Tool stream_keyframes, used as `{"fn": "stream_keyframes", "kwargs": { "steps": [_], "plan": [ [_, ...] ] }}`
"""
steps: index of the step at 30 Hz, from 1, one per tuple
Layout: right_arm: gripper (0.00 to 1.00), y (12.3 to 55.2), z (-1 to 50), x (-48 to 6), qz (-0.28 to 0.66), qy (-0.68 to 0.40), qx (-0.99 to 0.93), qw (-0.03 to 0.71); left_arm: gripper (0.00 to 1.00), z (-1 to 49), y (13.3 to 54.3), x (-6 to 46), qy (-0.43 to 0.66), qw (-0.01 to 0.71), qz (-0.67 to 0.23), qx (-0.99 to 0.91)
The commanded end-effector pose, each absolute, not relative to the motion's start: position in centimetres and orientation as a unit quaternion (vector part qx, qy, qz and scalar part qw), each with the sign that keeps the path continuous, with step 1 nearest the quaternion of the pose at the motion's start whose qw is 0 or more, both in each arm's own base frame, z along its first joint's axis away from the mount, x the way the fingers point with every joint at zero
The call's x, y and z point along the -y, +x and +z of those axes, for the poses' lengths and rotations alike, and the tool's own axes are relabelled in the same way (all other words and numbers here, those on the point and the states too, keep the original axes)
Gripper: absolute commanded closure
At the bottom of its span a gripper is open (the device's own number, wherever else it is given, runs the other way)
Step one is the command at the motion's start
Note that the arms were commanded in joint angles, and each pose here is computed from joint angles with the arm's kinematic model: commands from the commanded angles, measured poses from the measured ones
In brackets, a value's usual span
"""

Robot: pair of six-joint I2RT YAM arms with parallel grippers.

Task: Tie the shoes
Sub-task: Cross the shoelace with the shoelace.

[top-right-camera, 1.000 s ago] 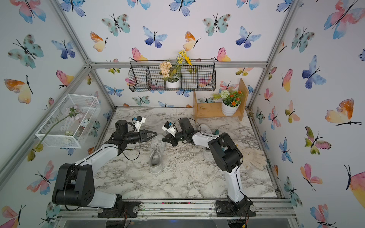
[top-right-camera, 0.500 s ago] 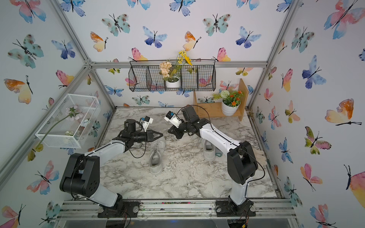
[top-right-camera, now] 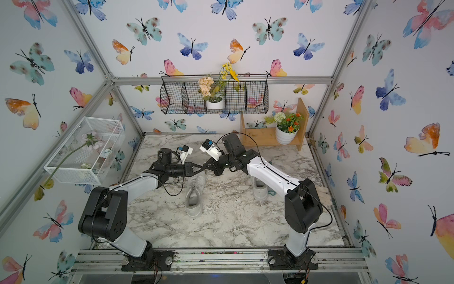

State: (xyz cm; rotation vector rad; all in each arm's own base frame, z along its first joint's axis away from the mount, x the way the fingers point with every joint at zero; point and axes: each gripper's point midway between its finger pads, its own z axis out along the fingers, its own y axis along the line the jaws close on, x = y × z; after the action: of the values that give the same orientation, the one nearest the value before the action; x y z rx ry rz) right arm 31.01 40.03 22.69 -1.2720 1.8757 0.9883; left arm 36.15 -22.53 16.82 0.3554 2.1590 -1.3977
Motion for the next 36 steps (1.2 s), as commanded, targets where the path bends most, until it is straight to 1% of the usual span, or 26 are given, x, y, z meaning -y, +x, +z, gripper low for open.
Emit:
{"fn": "stream_keyframes", "kwargs": {
  "steps": [1, 6, 13, 19, 23, 29, 32, 36],
  "plan": [
    [0.98, 31.3, 22.2, -41.4, 0.395, -0.482, -0.705, 0.339, 1.0, 17.0, 37.0, 22.5, 0.133, 0.285, -0.508, -0.802],
    [0.98, 31.4, 20.0, -42.2, 0.392, -0.484, -0.709, 0.33, 1.0, 16.9, 37.0, 22.4, 0.131, 0.283, -0.508, -0.803],
    [0.98, 31.9, 16.3, -42.0, 0.355, -0.485, -0.73, 0.326, 1.0, 16.9, 36.9, 22.4, 0.131, 0.283, -0.505, -0.805],
    [0.97, 31.8, 11.8, -41.6, 0.322, -0.492, -0.752, 0.298, 1.0, 16.7, 36.9, 22.2, 0.124, 0.284, -0.498, -0.81],
    [0.82, 31.5, 10.1, -41.2, 0.312, -0.495, -0.765, 0.269, 1.0, 16.4, 36.9, 21.7, 0.113, 0.288, -0.484, -0.819],
    [0.62, 30.7, 10.0, -39.9, 0.294, -0.509, -0.772, 0.243, 1.0, 16.1, 36.7, 20.8, 0.095, 0.297, -0.463, -0.83],
    [0.56, 30.5, 10.2, -38.9, 0.283, -0.514, -0.773, 0.242, 1.0, 16.1, 36.7, 19.8, 0.079, 0.304, -0.454, -0.834],
    [0.53, 30.6, 10.3, -37.4, 0.299, -0.507, -0.767, 0.254, 1.0, 15.8, 36.7, 18.0, 0.052, 0.314, -0.442, -0.839]
  ]
}}
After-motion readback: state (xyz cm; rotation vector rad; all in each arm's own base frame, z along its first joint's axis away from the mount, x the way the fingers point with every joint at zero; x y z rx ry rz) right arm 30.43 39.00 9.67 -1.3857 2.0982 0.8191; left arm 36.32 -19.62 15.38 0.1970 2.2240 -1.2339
